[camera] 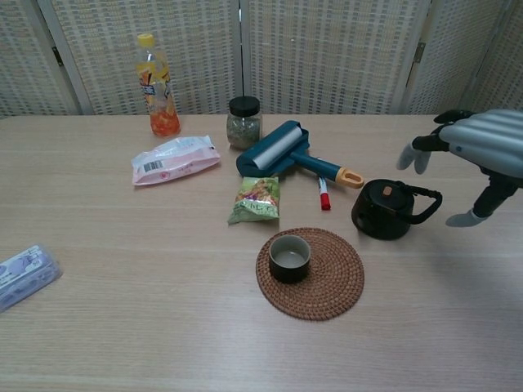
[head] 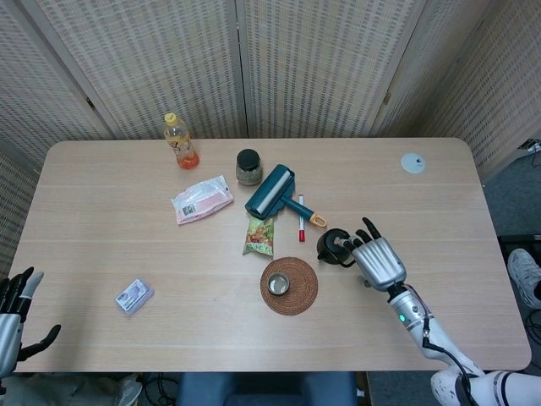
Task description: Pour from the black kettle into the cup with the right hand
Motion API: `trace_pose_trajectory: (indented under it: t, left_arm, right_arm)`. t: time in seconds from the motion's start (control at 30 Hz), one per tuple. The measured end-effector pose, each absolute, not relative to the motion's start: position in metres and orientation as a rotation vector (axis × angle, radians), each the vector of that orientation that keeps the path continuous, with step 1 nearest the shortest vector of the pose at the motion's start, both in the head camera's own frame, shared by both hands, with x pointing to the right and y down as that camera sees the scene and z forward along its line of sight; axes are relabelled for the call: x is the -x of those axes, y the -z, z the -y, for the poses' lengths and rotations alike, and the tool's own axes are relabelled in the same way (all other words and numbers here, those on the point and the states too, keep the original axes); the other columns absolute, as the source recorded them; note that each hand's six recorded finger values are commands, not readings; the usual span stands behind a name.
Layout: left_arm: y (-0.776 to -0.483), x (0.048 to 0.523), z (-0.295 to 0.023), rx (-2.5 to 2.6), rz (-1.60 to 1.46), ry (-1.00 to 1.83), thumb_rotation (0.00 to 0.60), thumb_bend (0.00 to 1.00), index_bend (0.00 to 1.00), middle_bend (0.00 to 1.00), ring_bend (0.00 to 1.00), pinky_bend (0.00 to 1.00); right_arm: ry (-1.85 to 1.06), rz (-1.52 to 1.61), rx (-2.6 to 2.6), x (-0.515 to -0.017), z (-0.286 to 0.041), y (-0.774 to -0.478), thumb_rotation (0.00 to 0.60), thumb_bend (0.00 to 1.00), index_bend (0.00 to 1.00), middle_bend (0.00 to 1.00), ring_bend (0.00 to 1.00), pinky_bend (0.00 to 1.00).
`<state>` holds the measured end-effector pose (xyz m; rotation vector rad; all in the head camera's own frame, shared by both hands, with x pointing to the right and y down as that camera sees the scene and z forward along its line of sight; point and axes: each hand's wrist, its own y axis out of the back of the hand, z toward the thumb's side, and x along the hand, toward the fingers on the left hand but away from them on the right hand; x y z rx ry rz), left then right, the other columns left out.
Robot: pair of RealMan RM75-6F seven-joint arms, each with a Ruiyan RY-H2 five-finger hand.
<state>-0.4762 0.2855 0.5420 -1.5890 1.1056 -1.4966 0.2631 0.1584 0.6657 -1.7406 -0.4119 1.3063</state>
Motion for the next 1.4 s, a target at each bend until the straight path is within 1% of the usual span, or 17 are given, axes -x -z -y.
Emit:
trace_pose_trajectory:
  t: [0.17,0.3,0.57,0.7,0.83,0.93,1.03,1.1,1.17,1.3,1.4]
  left_arm:
    - [-0.541,0.476,-0.286,1.588,-1.107,1.496,0.6,0.24,0.0,0.0,0.01,0.0]
    - [-0.541,0.477,-0.286,1.588,-1.106,1.498,0.6,0.24,0.0,0.0,0.01,0.0]
    - [-0.541,0.481,-0.288,1.582,-1.11,1.51,0.6,0.24,0.0,0.0,0.01,0.0]
    - [-0.542,0.481,-0.289,1.585,-1.11,1.51,0.6,0.24,0.0,0.0,0.01,0.0]
    - [-0.542,0.483,-0.289,1.585,-1.112,1.513,0.6,0.24,0.0,0.0,0.01,0.0]
    - [-0.543,0.483,-0.29,1.587,-1.113,1.515,0.6,0.24,0.0,0.0,0.01,0.0]
    - [-0.544,0.483,-0.29,1.592,-1.112,1.516,0.6,0.24,0.0,0.0,0.01,0.0]
    - [-0.544,0.483,-0.29,1.595,-1.113,1.516,0.6,0.24,0.0,0.0,0.01,0.0]
    - [-0.544,0.483,-0.29,1.599,-1.116,1.516,0.6,0.24,0.0,0.0,0.01,0.0]
    - [-0.544,0.484,-0.29,1.598,-1.117,1.516,0.6,0.24,0.0,0.0,0.01,0.0]
    - [-0.544,0.485,-0.291,1.599,-1.118,1.518,0.6,0.25,0.0,0.0,0.01,0.0]
  right_arm:
    - [-1.311,0.406,1.748,-0.267,-0.16,-0.671,0.6,0.03,0.34,0.37,0.22,0.0]
    - [-1.305,0.408,1.755,-0.266,-0.161,-0.677,0.6,0.03,0.38,0.4,0.27,0.0]
    - [-1.303,0.413,1.779,-0.26,-0.159,-0.692,0.6,0.03,0.38,0.4,0.3,0.0]
    - [-1.297,0.416,1.802,-0.255,-0.161,-0.695,0.6,0.0,0.4,0.42,0.32,0.0]
    - [-1.288,0.432,1.82,-0.253,-0.16,-0.695,0.597,0.0,0.43,0.45,0.34,0.0]
    - [-1.293,0.432,1.823,-0.253,-0.159,-0.695,0.549,0.0,0.43,0.45,0.34,0.0]
    - [-1.296,0.421,1.825,-0.253,-0.158,-0.694,0.467,0.0,0.44,0.46,0.34,0.0]
    - [-1.295,0.415,1.832,-0.252,-0.158,-0.694,0.396,0.0,0.45,0.46,0.34,0.0]
    - [-1.293,0.412,1.84,-0.251,-0.158,-0.694,0.348,0.0,0.46,0.47,0.34,0.0]
    - [-1.29,0.402,1.828,-0.25,-0.157,-0.695,0.296,0.0,0.48,0.49,0.34,0.0]
    - [-1.293,0.388,1.802,-0.251,-0.156,-0.696,0.289,0.0,0.48,0.49,0.35,0.0]
